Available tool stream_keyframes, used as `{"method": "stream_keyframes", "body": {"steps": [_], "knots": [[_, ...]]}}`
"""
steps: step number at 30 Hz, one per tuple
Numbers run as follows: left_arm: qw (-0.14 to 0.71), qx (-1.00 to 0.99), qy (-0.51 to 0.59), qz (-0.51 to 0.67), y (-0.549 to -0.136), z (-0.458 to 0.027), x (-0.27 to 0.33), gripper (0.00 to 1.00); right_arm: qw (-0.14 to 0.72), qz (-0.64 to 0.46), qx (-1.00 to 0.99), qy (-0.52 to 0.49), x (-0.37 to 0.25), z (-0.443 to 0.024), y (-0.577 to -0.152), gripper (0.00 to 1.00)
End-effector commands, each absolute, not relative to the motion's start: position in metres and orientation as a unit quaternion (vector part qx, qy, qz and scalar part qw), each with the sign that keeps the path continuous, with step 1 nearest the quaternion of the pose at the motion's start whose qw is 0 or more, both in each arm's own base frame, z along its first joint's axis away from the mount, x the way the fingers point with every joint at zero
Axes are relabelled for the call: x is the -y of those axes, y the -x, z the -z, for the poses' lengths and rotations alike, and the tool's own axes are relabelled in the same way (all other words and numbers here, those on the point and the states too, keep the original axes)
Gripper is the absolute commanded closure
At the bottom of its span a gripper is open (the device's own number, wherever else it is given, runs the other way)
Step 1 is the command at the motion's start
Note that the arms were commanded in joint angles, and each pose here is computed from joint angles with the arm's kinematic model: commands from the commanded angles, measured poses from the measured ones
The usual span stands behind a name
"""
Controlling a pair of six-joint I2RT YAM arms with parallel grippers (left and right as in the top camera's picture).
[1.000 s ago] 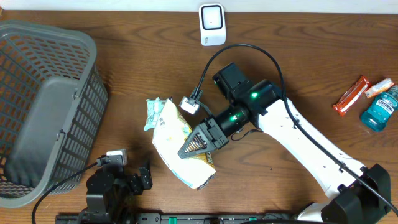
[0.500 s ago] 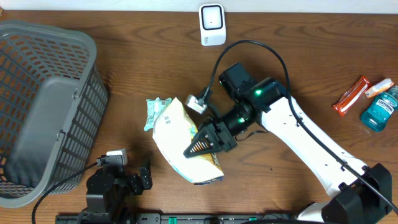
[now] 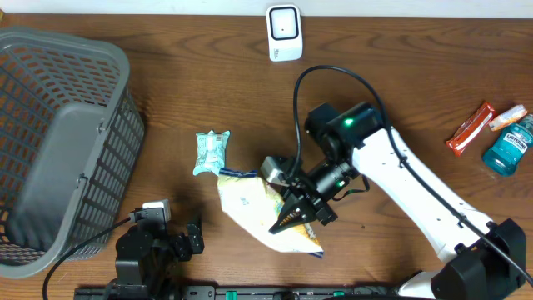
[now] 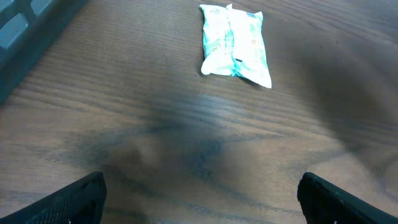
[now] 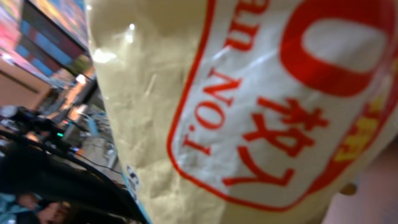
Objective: Scan the item barcode
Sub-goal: 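Lift the cracker bag and rotate it above the table, then move the cracker bag up to the white scanner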
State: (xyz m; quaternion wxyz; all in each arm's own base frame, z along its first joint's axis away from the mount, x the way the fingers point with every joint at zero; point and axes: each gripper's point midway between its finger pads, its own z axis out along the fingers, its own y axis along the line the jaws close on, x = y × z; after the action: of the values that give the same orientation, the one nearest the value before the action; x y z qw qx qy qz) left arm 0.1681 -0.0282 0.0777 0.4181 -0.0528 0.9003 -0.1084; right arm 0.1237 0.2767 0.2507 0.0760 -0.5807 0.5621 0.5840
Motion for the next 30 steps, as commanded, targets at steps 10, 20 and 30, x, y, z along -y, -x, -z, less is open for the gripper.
{"method": "stream_keyframes", "body": {"steps": [10,20,30], "knots": [[0.388,-0.913,0.057,0.110,-0.160,-0.062,0.029,0.02,-0.008,-0.453,-0.713,0.536,-0.231,-0.180,-0.156,0.98],[0.388,-0.913,0.057,0.110,-0.160,-0.062,0.029,0.02,0.161,-0.215,-0.924,0.273,-0.229,-0.125,-0.314,0.99],[0.388,-0.913,0.057,0.110,-0.160,-0.062,0.029,0.02,0.311,-0.054,-0.911,0.264,-0.201,-0.128,-0.409,0.99]]}}
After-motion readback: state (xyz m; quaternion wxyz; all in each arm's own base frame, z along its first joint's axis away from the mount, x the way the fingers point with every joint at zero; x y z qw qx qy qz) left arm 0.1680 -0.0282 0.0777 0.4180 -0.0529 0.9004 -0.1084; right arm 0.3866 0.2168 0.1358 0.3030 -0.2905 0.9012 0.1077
